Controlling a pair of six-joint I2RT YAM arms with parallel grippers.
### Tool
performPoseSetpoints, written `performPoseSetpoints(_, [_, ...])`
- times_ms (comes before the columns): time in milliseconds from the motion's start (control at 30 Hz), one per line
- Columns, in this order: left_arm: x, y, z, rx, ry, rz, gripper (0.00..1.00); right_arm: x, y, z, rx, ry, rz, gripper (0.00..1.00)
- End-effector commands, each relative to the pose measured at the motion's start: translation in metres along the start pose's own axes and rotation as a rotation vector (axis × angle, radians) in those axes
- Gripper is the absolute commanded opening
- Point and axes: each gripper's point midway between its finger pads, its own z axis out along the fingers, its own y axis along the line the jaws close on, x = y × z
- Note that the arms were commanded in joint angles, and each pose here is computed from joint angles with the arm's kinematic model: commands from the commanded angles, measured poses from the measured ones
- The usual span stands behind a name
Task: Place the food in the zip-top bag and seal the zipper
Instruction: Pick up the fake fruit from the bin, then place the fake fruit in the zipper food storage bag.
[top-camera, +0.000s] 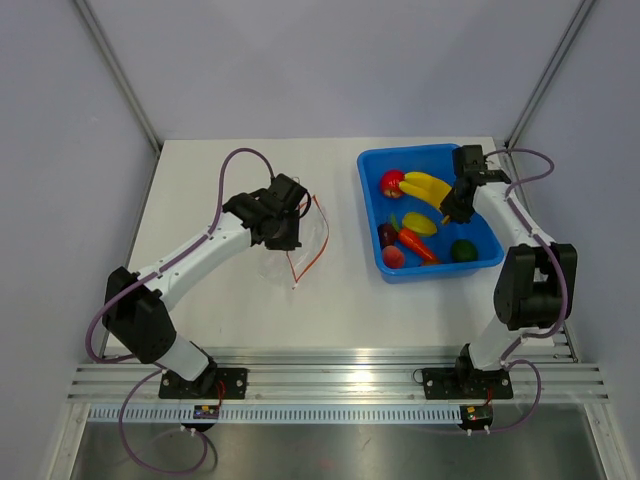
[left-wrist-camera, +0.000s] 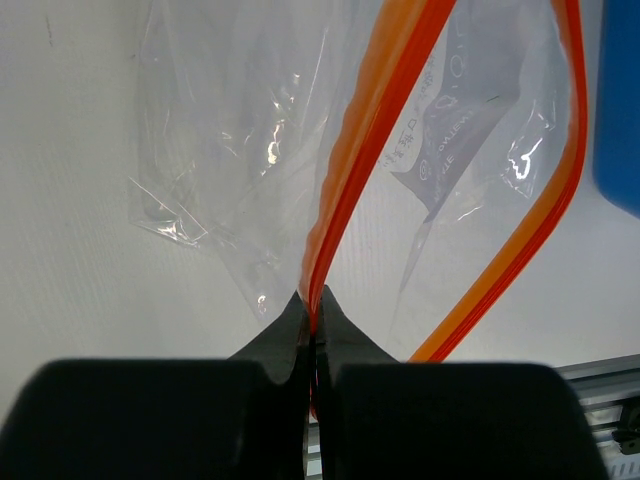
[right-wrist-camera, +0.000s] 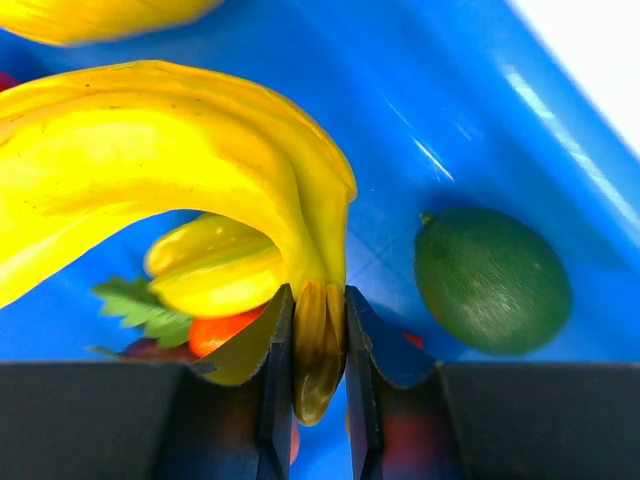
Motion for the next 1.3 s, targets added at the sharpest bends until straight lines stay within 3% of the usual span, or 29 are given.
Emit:
performPoseSetpoints(0, [-0.019, -0.01, -0.01, 0.038, -0.064, -0.002, 0.0, -0.028, -0.001, -0.033, -0.033, -0.121, 0.008, 0.06])
performPoseSetpoints(67, [-0.02, -0.011, -0.011, 0.041, -0.066, -0.001, 0.0, -0.033, -0.003, -0.042, -0.036, -0.142, 0.001, 0.0])
performPoseSetpoints(200, [-0.021, -0.012, -0.012, 0.043, -0.068, 0.004, 0.0, -0.04, 0.003, -0.065, -0.1, -0.163, -0.007, 0.0])
performPoseSetpoints(333, [-0.025, -0.013, -0.016, 0.049, -0.08, 0.007, 0.0, -0.046, 0.024, -0.11, -0.279, -0.194, -0.031, 0.0])
performPoseSetpoints(600, [-0.042, -0.042, -0.027, 0.174, -0.079, 0.055, 0.0, 0.007, 0.083, -0.184, -0.449, -0.276, -0.335, 0.0])
performPoseSetpoints(1000, [-0.038, -0.066, -0.032, 0.31, -0.009, 0.084, 0.0, 0.035, 0.097, -0.218, -0.44, -0.462, -0.52, 0.0])
performPoseSetpoints(1267, [-0.031, -0.083, -0.043, 0.442, 0.057, 0.129, 0.0, 0.026, 0.104, -0.226, -0.413, -0.698, -0.628, 0.0])
